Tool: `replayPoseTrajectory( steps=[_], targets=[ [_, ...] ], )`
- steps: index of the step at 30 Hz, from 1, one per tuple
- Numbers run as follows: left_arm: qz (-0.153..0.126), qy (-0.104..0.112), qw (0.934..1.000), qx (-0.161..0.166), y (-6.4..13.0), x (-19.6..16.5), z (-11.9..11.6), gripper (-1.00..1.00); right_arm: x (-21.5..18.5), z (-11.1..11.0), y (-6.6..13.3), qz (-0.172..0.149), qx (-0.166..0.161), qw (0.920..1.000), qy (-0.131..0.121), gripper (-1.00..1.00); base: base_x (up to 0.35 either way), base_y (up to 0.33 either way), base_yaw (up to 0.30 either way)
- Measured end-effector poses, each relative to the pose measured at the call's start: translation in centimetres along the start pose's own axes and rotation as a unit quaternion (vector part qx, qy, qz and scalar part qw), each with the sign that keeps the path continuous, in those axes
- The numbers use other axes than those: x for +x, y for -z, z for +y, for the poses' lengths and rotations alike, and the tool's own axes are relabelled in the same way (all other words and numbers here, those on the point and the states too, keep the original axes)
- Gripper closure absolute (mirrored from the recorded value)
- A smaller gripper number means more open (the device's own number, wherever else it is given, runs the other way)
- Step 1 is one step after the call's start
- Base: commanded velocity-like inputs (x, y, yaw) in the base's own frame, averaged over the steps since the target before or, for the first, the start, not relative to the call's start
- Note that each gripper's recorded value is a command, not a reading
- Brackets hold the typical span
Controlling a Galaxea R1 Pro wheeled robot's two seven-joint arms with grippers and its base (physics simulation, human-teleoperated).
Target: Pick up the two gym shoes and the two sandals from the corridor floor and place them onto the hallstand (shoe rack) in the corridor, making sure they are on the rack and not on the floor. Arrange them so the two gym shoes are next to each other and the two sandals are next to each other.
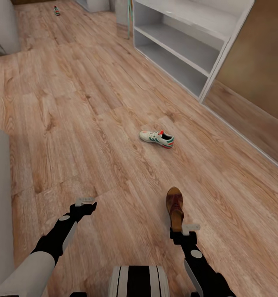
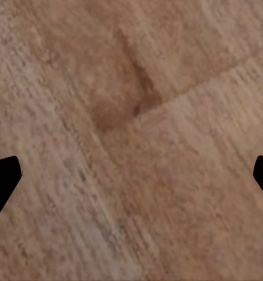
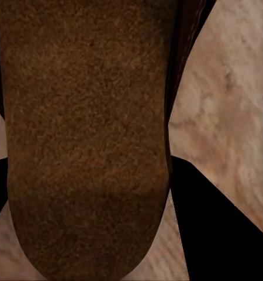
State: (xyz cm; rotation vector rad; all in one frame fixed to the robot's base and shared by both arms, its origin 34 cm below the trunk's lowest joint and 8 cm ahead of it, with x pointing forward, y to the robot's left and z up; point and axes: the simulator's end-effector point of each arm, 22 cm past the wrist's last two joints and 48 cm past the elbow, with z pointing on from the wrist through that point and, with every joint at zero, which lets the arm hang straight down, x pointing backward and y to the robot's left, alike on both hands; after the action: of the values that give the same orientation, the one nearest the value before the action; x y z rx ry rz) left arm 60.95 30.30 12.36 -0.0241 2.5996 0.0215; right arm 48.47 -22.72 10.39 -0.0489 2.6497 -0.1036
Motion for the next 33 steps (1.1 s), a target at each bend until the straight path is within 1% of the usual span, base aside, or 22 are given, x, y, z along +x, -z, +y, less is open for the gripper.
replayPoseTrajectory(
  steps=[8,12,20,27,30,33],
  targets=[
    [-0.014,0.001,0.9999,-0.004,1.4,-1.4,0.4,-1.0,-2.8,-0.5,0.8,-0.032,0.002,0.9995,-0.001,1.0,0.0,0.0,-0.117],
    [-0.018,0.003,0.9998,-0.007,2.4,-0.9,0.7,-1.0,-3.7,-0.8,1.3,-0.041,0.004,0.9991,0.002,1.0,0.0,0.0,-0.124],
    [-0.056,0.0,0.9984,-0.01,4.1,-2.4,1.1,-1.0,-5.8,-1.6,2.3,-0.062,0.007,0.998,0.004,1.0,0.0,0.0,-0.125],
    [-0.065,0.001,0.9978,-0.011,5.7,-1.6,1.1,-1.0,-7.7,-2.1,3.3,-0.081,0.01,0.9967,0.006,1.0,0.0,0.0,-0.119],
    [-0.077,0.0,0.997,-0.011,6.4,-1.5,1.1,-1.0,-8.1,-2.2,3.8,-0.087,0.011,0.9961,0.007,1.0,0.0,0.0,-0.107],
    [-0.089,-0.001,0.9959,-0.012,7.3,-0.7,1.2,-1.0,-7.7,-2.4,4.4,-0.089,0.012,0.996,0.007,1.0,0.0,0.0,-0.092]
  ],
)
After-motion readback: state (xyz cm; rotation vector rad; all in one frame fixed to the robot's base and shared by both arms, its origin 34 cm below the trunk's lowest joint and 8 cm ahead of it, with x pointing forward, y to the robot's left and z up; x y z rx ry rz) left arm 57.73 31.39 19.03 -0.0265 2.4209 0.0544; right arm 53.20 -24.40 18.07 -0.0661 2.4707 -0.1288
